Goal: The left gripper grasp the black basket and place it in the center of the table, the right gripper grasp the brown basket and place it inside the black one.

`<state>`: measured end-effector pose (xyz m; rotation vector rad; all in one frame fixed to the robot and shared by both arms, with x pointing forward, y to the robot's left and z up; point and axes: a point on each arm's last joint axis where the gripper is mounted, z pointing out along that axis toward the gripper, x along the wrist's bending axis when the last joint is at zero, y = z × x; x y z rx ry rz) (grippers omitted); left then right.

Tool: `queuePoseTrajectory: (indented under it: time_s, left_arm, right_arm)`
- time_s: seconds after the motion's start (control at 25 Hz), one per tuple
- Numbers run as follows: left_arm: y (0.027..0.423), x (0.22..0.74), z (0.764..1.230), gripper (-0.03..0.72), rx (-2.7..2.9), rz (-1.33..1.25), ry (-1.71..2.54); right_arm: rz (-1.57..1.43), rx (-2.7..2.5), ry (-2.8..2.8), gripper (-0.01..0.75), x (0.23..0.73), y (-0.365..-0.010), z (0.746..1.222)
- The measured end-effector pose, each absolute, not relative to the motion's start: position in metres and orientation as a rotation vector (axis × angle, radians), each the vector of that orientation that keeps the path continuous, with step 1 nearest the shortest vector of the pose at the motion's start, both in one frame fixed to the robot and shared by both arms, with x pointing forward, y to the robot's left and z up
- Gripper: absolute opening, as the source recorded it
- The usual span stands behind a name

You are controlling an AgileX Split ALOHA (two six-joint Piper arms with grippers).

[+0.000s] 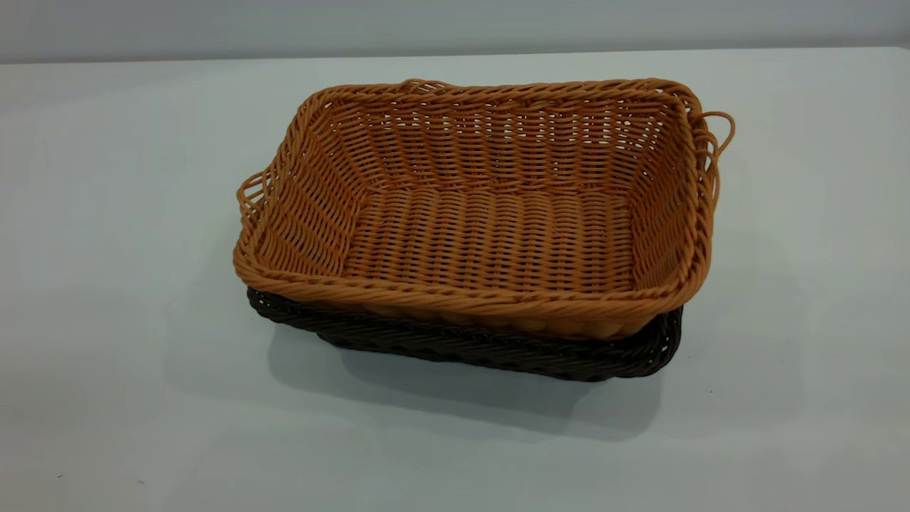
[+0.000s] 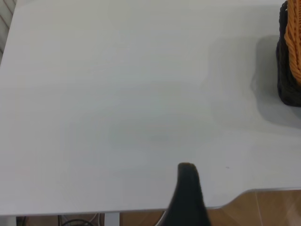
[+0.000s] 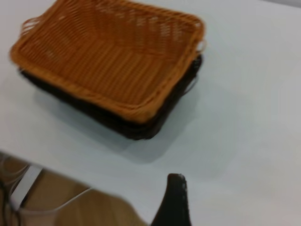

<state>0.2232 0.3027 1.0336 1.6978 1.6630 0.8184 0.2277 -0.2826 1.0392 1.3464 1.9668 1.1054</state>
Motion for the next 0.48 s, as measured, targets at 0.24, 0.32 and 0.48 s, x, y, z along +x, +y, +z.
queuePoseTrajectory:
  time_s: [0.24,0.32,0.48]
  left_arm:
    - [0.3027,0.2232,1.0336,0.537,1.698,0.818,1.663]
    - [0.3027,0.2232,1.0336,0.537,1.698,0.818,1.663]
    - [0.3027,0.2232,1.0336,0.537,1.698,0.818,1.663]
  right_arm:
    - [1.009,1.511,1.766,0.59,0.2296,-0.2828,1.0387]
    - [0.983,1.55,1.72,0.59,0.2303,-0.2841,1.0386]
    - [0.959,1.615,1.653,0.59,0.2308,-0.2876,1.0382]
